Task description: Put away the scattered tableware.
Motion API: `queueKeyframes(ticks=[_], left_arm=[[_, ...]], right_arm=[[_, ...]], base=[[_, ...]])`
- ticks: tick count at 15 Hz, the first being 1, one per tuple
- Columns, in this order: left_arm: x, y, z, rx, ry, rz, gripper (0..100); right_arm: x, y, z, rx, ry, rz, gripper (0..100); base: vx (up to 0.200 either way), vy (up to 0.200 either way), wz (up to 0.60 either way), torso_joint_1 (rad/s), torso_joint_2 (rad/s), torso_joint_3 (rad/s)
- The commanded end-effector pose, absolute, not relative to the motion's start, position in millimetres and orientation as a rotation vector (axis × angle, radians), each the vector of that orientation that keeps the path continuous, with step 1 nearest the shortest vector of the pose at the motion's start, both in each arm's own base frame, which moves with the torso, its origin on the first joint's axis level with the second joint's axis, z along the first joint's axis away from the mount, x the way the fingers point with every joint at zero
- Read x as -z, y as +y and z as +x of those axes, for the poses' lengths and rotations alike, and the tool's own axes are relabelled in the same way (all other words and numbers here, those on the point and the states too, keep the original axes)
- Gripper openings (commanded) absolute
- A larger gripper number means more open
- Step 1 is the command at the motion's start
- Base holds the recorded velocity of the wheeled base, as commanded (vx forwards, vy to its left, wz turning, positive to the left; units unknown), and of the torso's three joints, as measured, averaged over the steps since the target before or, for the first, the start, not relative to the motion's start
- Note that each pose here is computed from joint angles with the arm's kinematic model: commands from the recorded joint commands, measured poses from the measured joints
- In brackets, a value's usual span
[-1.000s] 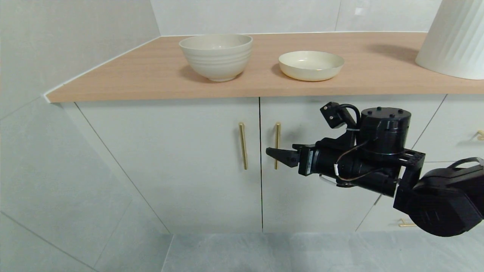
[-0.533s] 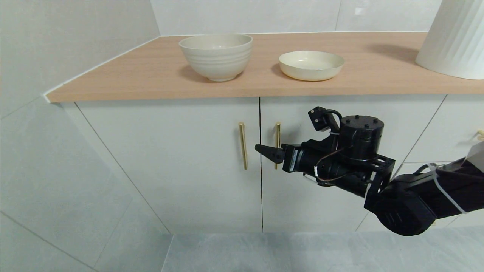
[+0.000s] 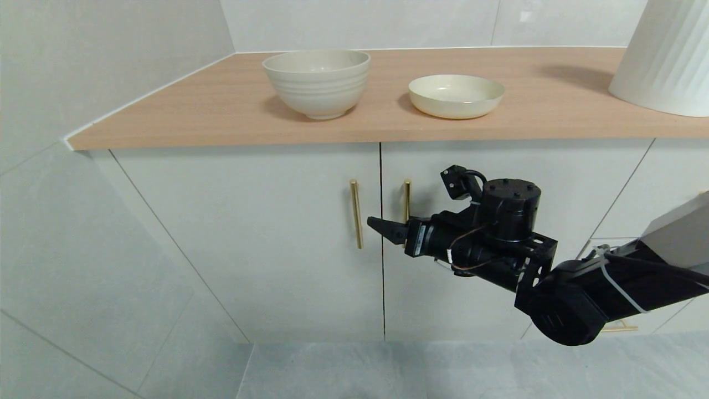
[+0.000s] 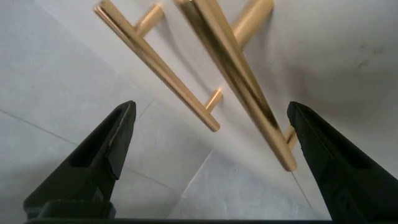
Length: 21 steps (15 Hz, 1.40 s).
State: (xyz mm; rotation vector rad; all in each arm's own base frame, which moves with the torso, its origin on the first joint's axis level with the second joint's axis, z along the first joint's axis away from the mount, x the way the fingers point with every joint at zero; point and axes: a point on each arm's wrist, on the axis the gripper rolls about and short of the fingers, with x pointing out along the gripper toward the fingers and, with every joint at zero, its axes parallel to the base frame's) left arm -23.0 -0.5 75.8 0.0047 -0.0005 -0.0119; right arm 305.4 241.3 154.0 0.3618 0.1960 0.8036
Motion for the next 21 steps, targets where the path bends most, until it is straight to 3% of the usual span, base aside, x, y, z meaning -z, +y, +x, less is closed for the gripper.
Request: queueKeyframes(ticks=[1, 9, 13, 17, 21], left_arm=[[-75.7, -0.5, -22.9, 0.012, 0.0, 0.005, 100], [-75.7, -0.5, -22.9, 0.011, 0.0, 0.005, 100], [-75.7, -0.5, -22.9, 0.011, 0.0, 0.006, 100], [-75.7, -0.5, -22.9, 0.012, 0.0, 0.005, 100], [-75.7, -0.5, -22.9, 0.012, 0.0, 0.009, 100]], right_arm=[[-152.9, 241.9, 301.1, -0.813, 0.208, 0.364, 100], [-160.9, 233.6, 273.8, -0.925, 0.256, 0.371, 100], [-168.1, 212.1, 236.7, -1.033, 0.299, 0.361, 100], [-163.4, 194.3, 206.1, -1.19, 0.378, 0.348, 100], [-147.9, 195.0, 186.3, -1.238, 0.457, 0.331, 100]], base=[[0.0, 0.0, 0.0, 0.0, 0.0, 0.0], [0.0, 0.0, 0.0, 0.0, 0.0, 0.0], [0.0, 0.0, 0.0, 0.0, 0.0, 0.0], [0.0, 0.0, 0.0, 0.0, 0.0, 0.0], [0.0, 0.0, 0.0, 0.0, 0.0, 0.0]])
